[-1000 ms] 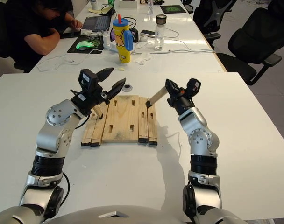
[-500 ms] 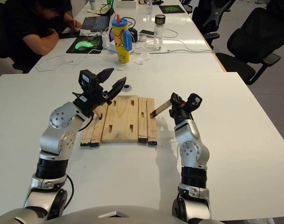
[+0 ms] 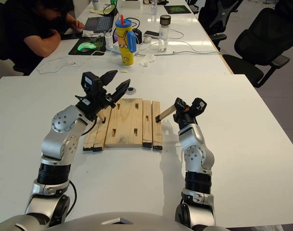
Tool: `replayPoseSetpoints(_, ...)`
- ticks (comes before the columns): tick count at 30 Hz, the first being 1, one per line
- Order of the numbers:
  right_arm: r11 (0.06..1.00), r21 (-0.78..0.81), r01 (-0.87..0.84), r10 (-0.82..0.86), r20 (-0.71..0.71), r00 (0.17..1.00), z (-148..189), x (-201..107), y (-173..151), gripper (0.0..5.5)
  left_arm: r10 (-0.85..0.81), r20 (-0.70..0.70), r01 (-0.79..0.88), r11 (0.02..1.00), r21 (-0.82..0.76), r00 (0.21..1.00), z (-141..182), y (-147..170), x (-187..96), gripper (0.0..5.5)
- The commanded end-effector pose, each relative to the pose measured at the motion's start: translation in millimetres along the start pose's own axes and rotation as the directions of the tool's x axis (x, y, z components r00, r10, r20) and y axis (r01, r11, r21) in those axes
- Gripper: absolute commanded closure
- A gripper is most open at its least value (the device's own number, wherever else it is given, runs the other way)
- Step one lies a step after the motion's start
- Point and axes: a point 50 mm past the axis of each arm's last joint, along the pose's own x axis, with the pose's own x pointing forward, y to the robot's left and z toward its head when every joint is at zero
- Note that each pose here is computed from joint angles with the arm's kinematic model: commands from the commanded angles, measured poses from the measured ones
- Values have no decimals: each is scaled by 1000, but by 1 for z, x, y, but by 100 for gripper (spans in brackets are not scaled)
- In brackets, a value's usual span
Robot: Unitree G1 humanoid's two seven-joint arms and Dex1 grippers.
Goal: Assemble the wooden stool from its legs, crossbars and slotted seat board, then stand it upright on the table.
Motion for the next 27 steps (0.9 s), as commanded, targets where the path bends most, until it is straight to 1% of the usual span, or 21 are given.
replayPoseSetpoints(1, 999, -38, 4, -5, -29, 1000, -4, 2, 4, 506, 9, -10, -9, 1000, -4, 1000, -1, 0, -2, 269)
replayPoseSetpoints(8, 952, -303, 49, -62, -35, 997, -3, 3, 4, 506, 28, 3, -28, 1000, -5, 1000, 1, -1, -1, 269)
replayPoseSetpoints(12, 913, -403, 67, -87, -32, 996, -2, 2, 3, 506, 49, 11, -49, 999, -11, 999, 2, -2, -2, 269)
replayPoseSetpoints(16, 879, -474, 53, -114, -101, 988, -23, -1, -4, 506, 65, 20, -64, 998, -20, 998, 2, -5, -2, 269)
replayPoseSetpoints(18, 841, -541, 24, -106, -121, 987, -33, -4, -10, 506, 63, 22, -62, 998, -20, 998, 2, -7, -1, 269)
replayPoseSetpoints(21, 814, -581, -5, -92, -137, 986, -41, -8, -15, 506, 65, 24, -65, 998, -20, 998, 3, -8, -1, 269)
replayPoseSetpoints(24, 817, -575, -40, -88, -193, 977, -53, -12, -20, 506, 66, 16, -65, 998, -20, 998, 1, -10, -2, 269)
replayPoseSetpoints(27, 803, -594, -51, -85, -199, 976, -56, -16, -23, 506, 56, 14, -56, 998, -21, 998, 1, -12, -2, 269)
